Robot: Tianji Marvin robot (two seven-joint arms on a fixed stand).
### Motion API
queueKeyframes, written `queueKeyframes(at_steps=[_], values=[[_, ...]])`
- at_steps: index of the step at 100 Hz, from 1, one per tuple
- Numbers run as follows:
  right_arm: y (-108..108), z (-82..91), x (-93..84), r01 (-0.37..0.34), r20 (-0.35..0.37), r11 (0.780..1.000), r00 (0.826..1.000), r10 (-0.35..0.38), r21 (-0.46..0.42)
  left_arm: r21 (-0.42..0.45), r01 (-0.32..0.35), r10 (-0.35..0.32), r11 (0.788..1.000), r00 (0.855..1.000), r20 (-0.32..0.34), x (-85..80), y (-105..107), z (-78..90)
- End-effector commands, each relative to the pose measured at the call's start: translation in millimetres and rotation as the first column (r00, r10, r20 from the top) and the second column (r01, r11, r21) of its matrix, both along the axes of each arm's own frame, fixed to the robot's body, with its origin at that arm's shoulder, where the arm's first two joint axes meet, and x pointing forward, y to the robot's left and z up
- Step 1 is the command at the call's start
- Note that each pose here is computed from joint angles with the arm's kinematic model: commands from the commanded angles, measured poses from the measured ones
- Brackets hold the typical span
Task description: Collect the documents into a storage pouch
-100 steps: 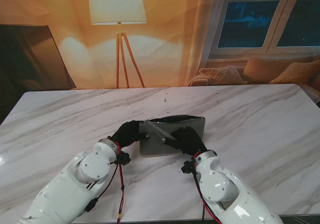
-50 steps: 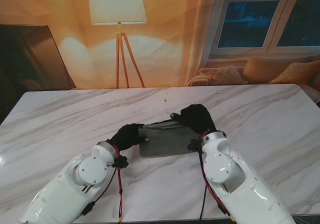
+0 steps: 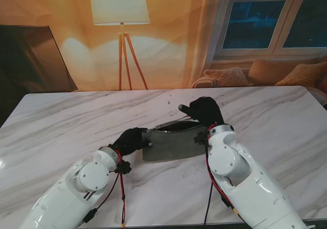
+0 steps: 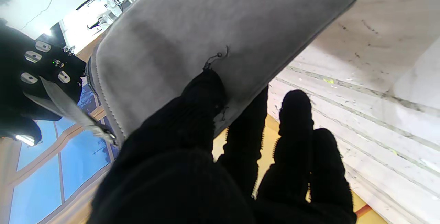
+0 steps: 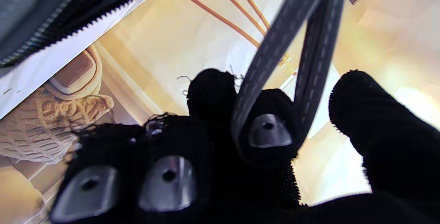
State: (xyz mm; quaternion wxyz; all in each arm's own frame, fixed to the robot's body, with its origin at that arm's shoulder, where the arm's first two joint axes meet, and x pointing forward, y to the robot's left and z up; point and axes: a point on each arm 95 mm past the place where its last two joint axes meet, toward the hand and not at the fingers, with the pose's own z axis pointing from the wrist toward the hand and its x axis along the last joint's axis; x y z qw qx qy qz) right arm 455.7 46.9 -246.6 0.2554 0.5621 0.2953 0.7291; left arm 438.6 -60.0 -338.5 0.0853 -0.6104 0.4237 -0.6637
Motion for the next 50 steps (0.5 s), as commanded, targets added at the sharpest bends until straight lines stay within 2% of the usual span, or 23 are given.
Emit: queueKeyframes(at_steps=[1,16,50], values=[[-5,-1.7,6.0,0.030,-0.014,1.000,0.999,-0.030,-0.009,0.002,0.001,-0.001,1.000,1.000,-0.019,-2.7,1,-3.0],[-12,-5.1,10.1,0.064,-0.023,0.998,0.998,-0.065,-0.015,0.000,-0.016,0.016,1.000,1.000,-0.022,-4.2,2,-3.2],[-35,-2.1,14.2,0.139,0.007,0.990,0.990,-0.139,-0.031,0.008,-0.036,0.036,0.999,0.999,-0.008,-5.2,10,0.2]])
